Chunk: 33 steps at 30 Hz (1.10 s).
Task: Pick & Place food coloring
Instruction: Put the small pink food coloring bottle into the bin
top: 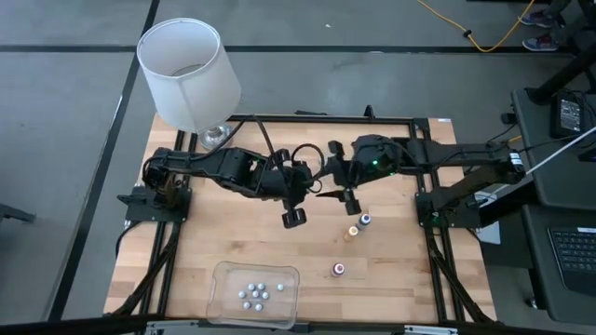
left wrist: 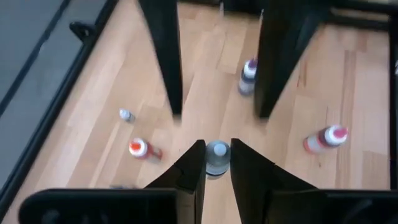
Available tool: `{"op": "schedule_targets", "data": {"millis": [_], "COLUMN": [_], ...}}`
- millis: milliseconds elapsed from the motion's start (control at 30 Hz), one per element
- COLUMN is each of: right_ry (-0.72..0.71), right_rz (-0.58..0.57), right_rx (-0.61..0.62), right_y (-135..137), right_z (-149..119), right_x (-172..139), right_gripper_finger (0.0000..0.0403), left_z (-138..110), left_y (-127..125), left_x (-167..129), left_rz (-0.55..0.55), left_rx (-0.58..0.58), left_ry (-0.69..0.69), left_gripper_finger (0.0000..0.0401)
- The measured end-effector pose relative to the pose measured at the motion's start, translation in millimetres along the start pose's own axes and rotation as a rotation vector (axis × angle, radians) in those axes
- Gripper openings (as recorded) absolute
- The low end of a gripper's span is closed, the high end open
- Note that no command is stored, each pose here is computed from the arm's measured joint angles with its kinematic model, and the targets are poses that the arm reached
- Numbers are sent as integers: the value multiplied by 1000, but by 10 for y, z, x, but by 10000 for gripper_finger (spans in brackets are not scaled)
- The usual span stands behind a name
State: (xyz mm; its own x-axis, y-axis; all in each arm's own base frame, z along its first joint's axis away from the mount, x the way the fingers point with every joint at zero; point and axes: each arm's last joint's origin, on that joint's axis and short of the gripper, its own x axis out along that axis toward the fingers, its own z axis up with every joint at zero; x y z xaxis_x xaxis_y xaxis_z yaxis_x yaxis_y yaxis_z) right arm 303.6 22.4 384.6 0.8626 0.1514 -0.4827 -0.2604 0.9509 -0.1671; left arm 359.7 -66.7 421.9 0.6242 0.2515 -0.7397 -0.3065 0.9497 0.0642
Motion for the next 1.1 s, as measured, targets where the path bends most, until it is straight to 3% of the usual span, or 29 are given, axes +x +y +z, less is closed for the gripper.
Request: {"op": "schedule_targets", "data": {"millis": [233,367,633,933,1100], "right_ry": [143,133,-6,-23,-25], "right_rz": [-108,-148,-186,-192,-184], "right_rx": [-149,-152,-113,-104,-93], "right_y": [97,113,143,172,173], "right_z": [-80,-94,-200,-350,-350], "right_x": [-361,-552,-757,-689,-669], "right_gripper_finger": [214,199,178,177,177], "left_z": [-281,-468,-764,-1108,-1310], "left_y": [-340,-570,-1100,-1832,-2106], "left_x": [-176,-303,-531,-222,8], "left_rz": [-97,-78,-78,-180,-163], "left_rx": [102,58,-98,-163,-165], "left_ry": [137,164,69,134,167], "left_gripper_finger": [58,58,58,58,59]}}
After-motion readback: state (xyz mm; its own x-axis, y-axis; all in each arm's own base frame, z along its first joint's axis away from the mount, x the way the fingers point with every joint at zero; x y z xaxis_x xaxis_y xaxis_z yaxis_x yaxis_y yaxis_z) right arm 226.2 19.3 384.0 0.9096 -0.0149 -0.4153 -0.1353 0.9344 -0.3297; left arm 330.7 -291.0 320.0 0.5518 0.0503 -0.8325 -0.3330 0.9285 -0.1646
